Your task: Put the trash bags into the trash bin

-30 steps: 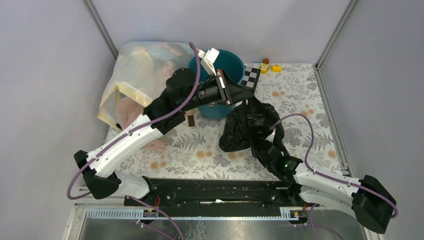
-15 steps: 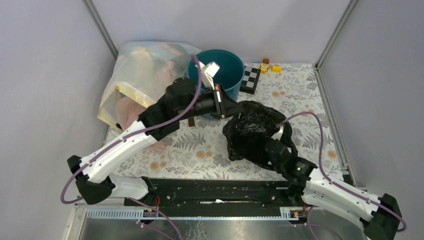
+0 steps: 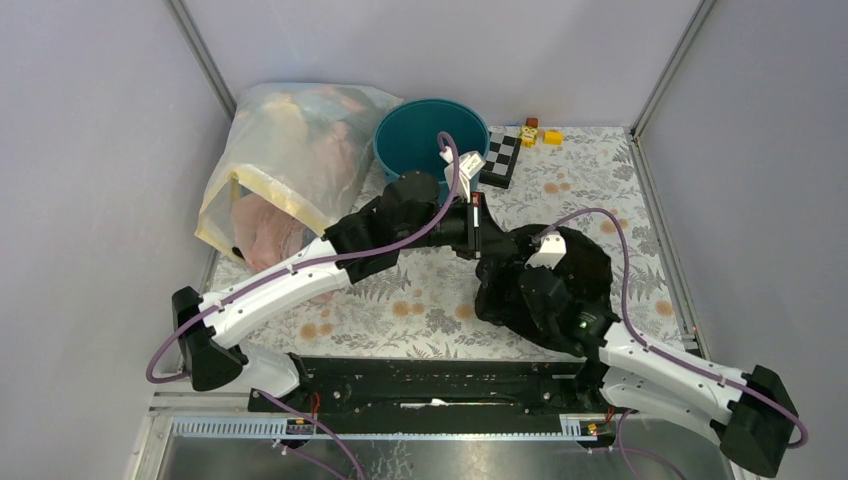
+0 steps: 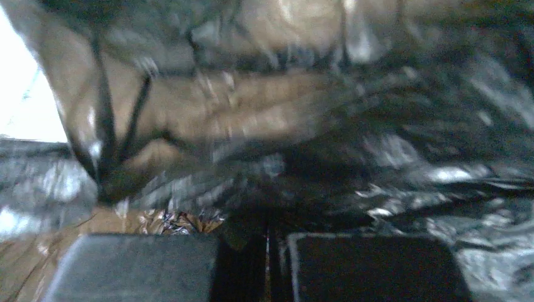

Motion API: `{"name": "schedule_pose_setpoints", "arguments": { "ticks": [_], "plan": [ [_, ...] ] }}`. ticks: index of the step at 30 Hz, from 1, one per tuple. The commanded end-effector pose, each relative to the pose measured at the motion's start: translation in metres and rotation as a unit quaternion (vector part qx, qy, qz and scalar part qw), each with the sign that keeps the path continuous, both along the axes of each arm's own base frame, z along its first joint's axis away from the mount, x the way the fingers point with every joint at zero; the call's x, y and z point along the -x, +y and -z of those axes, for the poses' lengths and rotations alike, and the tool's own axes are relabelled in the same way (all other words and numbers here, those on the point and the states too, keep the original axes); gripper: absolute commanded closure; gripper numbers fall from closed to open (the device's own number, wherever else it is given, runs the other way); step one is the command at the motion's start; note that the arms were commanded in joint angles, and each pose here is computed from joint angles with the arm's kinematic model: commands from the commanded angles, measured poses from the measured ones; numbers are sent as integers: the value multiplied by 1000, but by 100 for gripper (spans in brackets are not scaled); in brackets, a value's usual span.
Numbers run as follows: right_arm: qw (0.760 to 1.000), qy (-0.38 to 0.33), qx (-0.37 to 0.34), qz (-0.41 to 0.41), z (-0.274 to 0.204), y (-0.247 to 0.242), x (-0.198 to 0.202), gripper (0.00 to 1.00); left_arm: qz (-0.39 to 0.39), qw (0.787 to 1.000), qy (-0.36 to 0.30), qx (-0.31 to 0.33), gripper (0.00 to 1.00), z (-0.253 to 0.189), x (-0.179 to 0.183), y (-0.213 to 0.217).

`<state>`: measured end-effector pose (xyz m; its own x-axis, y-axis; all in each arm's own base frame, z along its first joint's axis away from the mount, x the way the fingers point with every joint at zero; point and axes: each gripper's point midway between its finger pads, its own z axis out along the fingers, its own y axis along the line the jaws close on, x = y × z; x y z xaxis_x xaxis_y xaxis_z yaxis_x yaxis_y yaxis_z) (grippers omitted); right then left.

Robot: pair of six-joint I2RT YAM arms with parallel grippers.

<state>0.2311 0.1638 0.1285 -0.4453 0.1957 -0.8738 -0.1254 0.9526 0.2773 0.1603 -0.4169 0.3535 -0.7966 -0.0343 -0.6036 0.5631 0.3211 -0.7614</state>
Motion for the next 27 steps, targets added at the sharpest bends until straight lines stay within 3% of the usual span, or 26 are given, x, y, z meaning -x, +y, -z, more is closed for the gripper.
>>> {"name": "schedule_pose_setpoints", "arguments": {
  "ticks": [1,6,9,12,18,24,27],
  "plan": [
    [998,-8,5,61,-6,-6,-16,100,7,998,-19,54,100,-28,5,1],
    [1000,0,15,-26,10,24,-21,100,45,994,-16,100,100,-51,21,1],
    [999,22,27,-7,23,11,-33,100,47,993,-15,105,100,-57,22,1],
    [996,86,-19,-5,46,5,-38,100,62,991,-7,118,100,-63,26,-2],
    [988,155,-26,1,75,9,-38,100,141,969,3,202,100,-115,51,-6],
    [985,171,-15,26,87,0,-34,100,214,934,-19,286,100,-186,81,14],
    [986,164,-7,40,79,-8,-33,100,207,936,-37,282,100,-195,85,26]
  ]
}}
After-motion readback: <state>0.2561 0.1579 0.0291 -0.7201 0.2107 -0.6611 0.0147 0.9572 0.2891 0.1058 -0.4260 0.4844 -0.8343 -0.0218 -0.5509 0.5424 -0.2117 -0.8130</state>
